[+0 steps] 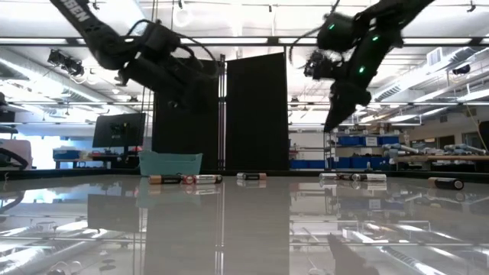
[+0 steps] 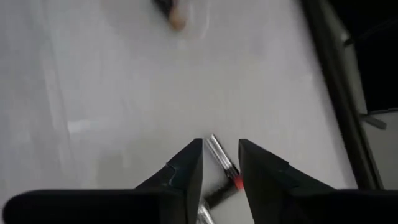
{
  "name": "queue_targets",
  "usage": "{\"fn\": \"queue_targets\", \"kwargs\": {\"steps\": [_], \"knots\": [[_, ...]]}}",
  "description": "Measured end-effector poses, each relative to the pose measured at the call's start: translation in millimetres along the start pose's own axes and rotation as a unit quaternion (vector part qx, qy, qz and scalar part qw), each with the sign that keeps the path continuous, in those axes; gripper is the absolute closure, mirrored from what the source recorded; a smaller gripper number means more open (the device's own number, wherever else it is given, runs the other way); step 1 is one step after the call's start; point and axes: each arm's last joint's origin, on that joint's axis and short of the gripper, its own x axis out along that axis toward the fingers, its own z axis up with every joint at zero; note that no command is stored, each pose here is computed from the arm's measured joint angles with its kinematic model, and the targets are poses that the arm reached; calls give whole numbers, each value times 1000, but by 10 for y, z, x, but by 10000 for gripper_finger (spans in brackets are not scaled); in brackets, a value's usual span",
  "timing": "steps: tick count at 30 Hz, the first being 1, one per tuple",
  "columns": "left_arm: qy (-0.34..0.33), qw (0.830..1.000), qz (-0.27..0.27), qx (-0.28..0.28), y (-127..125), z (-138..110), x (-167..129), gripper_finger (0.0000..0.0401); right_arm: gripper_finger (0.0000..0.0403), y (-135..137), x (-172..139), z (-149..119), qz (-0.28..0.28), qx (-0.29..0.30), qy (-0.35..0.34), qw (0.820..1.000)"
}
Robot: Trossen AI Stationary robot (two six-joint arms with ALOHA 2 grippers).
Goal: Sort batteries
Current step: Put the silver battery into the yellow bin
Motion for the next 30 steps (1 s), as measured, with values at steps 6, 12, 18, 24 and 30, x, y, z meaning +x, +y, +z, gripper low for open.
{"fn": "queue_targets", "kwargs": {"steps": [6, 12, 18, 24, 30], "knots": [[-63, 995, -70, -22, -299, -87, -97, 357, 265, -92, 292, 133, 28, -83, 103, 991], [-66, 992, -106, -17, -484, -126, -143, 357, 248, -124, 570, 252, 56, -154, 155, 974], [-68, 991, -118, -13, -553, -126, -157, 357, 243, -163, 789, 338, 65, -174, 177, 967], [-68, 990, -119, -12, -557, -125, -158, 357, 244, -201, 984, 260, 79, -171, 215, 958], [-70, 990, -119, -12, -557, -120, -159, 357, 251, -232, 1093, 210, 84, -164, 229, 956]]}}
